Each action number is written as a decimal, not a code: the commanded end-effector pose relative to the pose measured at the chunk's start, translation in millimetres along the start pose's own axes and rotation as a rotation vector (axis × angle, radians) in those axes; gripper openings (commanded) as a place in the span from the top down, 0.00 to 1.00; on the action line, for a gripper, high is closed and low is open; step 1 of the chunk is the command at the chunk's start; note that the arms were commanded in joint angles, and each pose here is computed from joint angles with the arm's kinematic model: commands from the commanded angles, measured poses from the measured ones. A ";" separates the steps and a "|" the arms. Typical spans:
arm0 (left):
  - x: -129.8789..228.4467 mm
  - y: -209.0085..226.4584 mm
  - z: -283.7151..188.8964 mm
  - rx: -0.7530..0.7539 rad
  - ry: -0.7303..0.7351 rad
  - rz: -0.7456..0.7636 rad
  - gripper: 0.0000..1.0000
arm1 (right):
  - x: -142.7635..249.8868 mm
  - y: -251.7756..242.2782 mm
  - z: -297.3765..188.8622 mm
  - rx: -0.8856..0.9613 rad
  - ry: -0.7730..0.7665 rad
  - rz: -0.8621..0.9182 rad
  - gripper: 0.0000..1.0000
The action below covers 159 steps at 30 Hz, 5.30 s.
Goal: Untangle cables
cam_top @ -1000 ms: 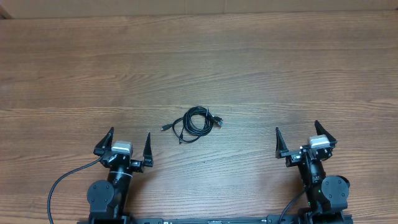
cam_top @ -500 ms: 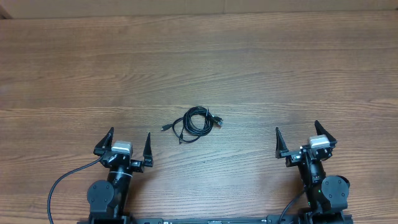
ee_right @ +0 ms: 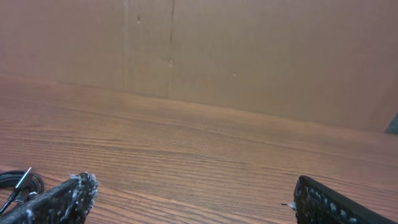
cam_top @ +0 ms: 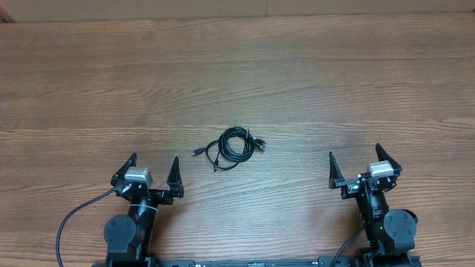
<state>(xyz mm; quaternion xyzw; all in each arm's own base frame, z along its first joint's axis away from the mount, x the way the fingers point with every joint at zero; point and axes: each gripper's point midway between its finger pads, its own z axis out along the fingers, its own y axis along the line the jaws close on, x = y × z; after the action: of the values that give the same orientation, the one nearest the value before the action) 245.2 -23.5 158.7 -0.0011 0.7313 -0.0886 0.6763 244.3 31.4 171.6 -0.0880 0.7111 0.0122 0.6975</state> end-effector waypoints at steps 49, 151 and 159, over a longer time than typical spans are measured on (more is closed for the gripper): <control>49.9 -92.7 82.4 0.297 0.884 0.074 0.00 | -12.4 -6.7 -13.7 0.061 0.855 0.293 0.00; 161.4 -116.1 132.5 0.275 0.982 0.106 0.80 | -11.4 24.6 1.0 -0.111 0.897 0.376 0.00; 131.5 -137.2 146.5 0.362 0.911 0.079 0.92 | -16.4 28.1 5.4 -0.136 0.872 0.384 0.00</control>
<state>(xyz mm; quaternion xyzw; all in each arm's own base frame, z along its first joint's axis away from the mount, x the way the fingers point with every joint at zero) 349.9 -174.2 10.4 0.1688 0.9408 -0.1458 0.2552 238.9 58.7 170.5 0.0047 0.9468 0.1380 0.2908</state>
